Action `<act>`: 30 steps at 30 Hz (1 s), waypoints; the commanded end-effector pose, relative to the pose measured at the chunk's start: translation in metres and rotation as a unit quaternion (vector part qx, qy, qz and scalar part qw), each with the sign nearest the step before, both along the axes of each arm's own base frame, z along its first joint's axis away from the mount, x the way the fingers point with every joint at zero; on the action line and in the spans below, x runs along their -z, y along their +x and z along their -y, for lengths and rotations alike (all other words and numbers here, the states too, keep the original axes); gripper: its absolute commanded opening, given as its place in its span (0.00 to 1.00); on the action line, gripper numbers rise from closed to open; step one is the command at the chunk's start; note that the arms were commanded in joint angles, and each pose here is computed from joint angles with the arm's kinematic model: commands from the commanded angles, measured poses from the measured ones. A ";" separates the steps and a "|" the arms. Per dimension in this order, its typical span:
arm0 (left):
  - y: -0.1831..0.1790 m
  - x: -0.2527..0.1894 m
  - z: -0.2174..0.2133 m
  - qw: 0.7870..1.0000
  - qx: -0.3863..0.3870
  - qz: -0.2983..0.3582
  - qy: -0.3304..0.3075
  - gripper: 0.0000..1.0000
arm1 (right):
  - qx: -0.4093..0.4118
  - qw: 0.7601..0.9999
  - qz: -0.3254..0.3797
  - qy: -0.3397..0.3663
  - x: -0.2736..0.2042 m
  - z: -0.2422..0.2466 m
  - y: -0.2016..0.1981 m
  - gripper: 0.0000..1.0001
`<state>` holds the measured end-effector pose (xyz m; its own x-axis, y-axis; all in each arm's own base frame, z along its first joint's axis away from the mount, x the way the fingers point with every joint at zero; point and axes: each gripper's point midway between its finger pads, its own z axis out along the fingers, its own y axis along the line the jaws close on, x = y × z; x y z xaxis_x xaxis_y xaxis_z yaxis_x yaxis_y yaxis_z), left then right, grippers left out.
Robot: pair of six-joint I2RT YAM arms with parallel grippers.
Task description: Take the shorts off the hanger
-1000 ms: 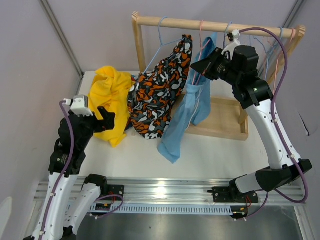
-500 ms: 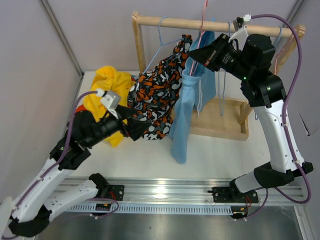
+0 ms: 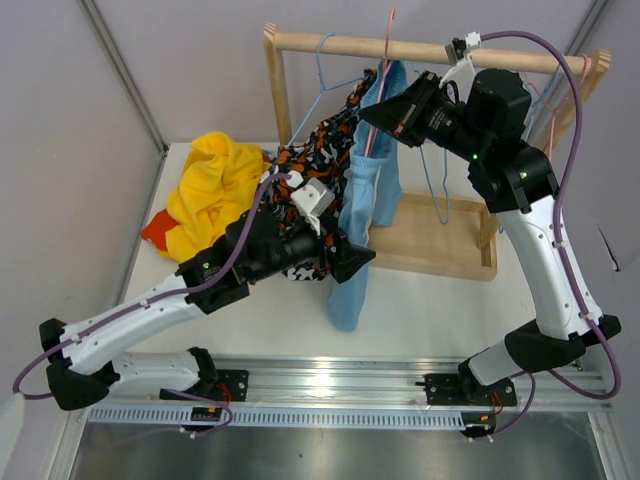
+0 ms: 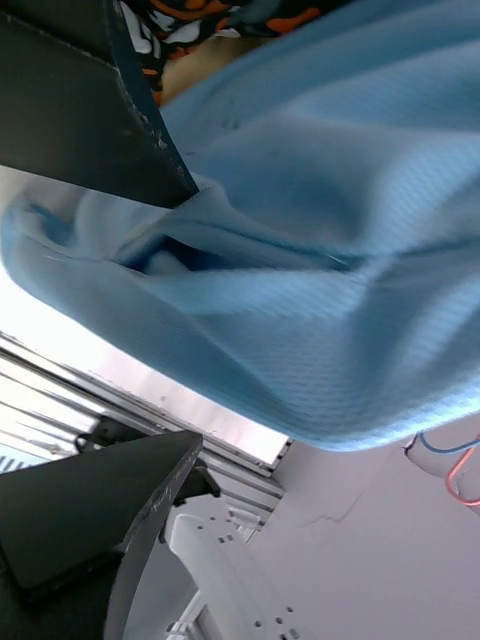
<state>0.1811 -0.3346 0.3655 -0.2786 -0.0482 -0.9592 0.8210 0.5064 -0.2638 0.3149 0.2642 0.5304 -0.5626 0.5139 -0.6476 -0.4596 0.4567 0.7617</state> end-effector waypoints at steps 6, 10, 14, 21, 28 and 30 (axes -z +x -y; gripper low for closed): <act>0.034 -0.017 0.016 0.996 -0.081 0.033 -0.018 0.06 | -0.001 0.996 0.077 0.042 -0.053 0.017 -0.034 0.00; 0.033 -0.007 0.024 0.995 -0.092 0.027 -0.008 0.00 | 0.006 0.996 0.076 0.042 -0.049 0.022 -0.038 0.00; -0.001 0.005 0.026 0.995 -0.091 0.033 0.006 0.00 | 0.012 0.997 0.069 0.040 -0.044 0.028 -0.033 0.00; -0.098 0.092 0.034 0.998 -0.055 -0.015 0.037 0.00 | 0.020 0.996 0.072 0.045 -0.048 0.044 -0.025 0.00; -0.113 0.101 0.044 0.996 -0.071 -0.010 0.060 0.00 | 0.017 0.996 0.064 0.053 -0.046 0.047 -0.028 0.00; -0.097 0.096 0.044 0.994 -0.092 -0.005 0.063 0.00 | 0.009 0.997 0.051 0.057 -0.042 0.047 -0.035 0.00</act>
